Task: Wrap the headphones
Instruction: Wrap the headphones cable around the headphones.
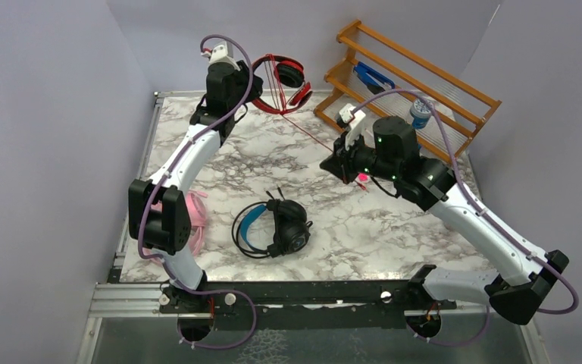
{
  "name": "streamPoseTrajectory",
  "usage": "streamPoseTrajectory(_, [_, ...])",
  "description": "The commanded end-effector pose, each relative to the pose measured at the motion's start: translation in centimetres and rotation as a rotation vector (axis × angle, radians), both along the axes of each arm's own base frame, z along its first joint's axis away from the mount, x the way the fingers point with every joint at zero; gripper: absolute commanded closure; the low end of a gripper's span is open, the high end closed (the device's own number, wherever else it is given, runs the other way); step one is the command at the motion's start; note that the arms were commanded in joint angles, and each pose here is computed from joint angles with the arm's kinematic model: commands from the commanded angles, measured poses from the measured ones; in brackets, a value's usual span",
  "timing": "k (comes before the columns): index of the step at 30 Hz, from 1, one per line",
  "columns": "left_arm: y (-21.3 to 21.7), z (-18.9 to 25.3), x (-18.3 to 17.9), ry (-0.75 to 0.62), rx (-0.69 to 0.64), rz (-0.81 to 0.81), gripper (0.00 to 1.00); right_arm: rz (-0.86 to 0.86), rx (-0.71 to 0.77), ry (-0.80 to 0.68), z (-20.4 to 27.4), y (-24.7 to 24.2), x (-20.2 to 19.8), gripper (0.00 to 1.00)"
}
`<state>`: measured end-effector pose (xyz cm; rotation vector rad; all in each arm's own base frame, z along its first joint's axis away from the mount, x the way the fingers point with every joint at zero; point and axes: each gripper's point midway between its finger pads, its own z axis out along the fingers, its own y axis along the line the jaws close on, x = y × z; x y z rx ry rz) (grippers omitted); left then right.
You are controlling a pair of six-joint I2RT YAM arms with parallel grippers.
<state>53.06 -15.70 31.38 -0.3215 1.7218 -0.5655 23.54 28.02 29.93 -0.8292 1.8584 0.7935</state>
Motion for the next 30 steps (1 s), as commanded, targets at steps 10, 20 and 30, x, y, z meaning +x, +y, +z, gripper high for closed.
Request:
streamPoseTrajectory(10, [-6.1, -4.5, -11.2, 0.082, 0.222, -0.580, 1.00, -0.398, -0.448, -0.593, 12.6, -6.7, 11.5, 0.99])
streamPoseTrajectory(20, [-9.1, -3.9, -19.3, 0.039, 0.182, -0.869, 1.00, -0.360, -0.337, -0.636, 14.4, -6.1, 17.9, 0.99])
streamPoseTrajectory(30, [-11.4, 2.0, -24.9, -0.118, 0.110, -1.116, 1.00, 0.066, -0.101, -0.501, 7.8, -0.6, 17.0, 0.94])
